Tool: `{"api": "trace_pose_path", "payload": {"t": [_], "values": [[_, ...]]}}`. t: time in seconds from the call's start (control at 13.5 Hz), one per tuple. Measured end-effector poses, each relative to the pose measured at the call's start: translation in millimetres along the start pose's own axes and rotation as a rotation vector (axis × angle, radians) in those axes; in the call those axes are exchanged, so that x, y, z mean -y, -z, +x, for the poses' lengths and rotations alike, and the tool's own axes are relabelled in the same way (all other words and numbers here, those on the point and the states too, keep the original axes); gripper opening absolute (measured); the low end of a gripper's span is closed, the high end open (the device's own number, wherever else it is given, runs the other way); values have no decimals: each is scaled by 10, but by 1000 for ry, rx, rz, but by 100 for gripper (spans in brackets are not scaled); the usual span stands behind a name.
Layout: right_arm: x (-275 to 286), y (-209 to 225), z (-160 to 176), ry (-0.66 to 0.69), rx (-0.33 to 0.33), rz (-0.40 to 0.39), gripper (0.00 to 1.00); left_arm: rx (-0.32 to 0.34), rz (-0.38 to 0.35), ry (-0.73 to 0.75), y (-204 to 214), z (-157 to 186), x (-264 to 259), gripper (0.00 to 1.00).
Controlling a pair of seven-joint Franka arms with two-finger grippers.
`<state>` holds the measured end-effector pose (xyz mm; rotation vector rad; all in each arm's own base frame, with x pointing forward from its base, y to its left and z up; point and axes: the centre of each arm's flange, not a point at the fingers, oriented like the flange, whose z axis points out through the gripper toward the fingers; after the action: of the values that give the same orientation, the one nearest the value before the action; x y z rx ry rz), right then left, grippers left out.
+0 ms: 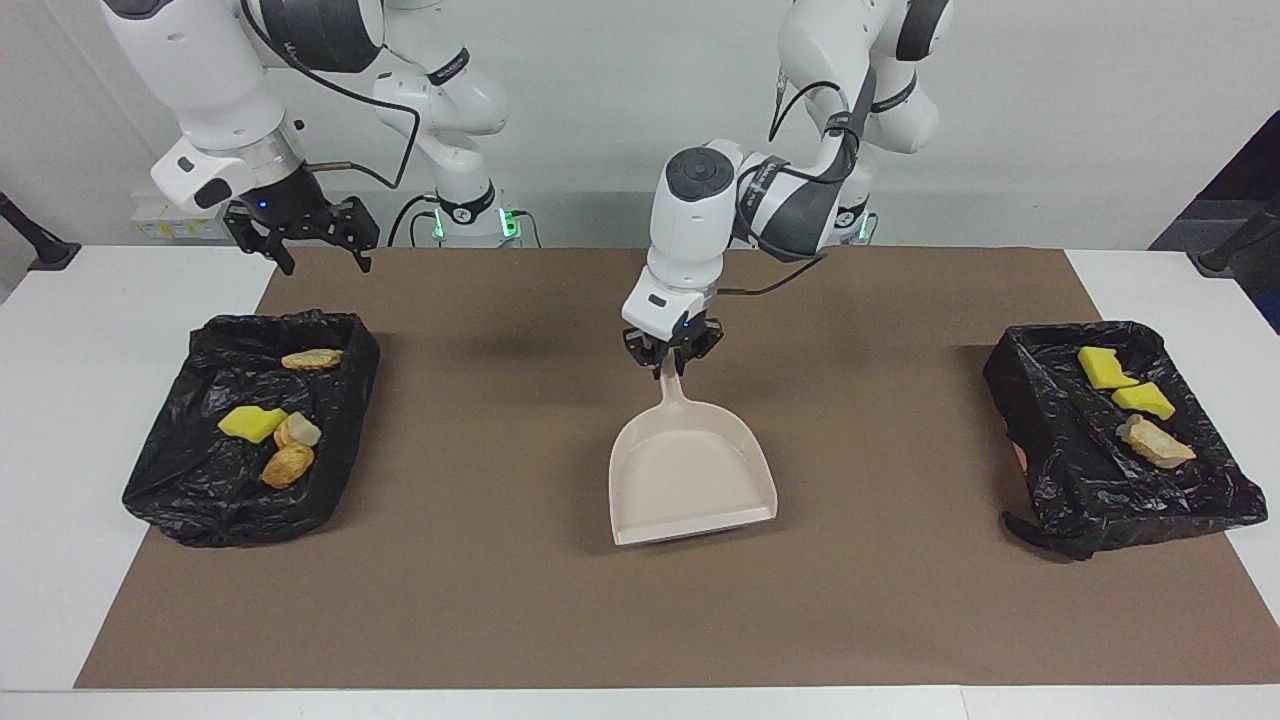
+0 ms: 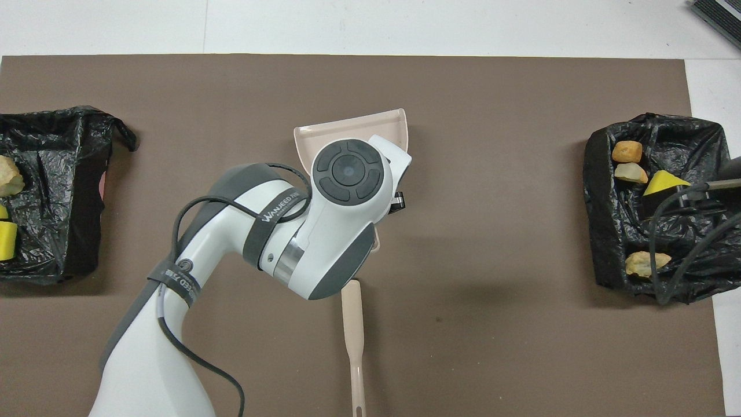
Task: Sweep and dump trash in bin
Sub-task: 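Set the dustpan down mid-table with the left gripper and release it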
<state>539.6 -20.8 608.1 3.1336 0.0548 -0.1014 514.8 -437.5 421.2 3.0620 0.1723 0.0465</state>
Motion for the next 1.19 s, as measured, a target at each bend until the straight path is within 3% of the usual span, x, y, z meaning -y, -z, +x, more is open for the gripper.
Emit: {"api": "trace_pose_path", "payload": {"t": [0.59,0.74,1.04,1.19], "values": [[0,0,0,0,0,0,100,19,19,-68,-428,-276,-114,31],[0,0,0,0,0,0,100,0,5,-66,-411,-224,-103,48],[0,0,0,0,0,0,100,-18,0,-11,-164,54,170,96],[0,0,0,0,0,0,100,-41,-6,31,134,337,520,100]]}}
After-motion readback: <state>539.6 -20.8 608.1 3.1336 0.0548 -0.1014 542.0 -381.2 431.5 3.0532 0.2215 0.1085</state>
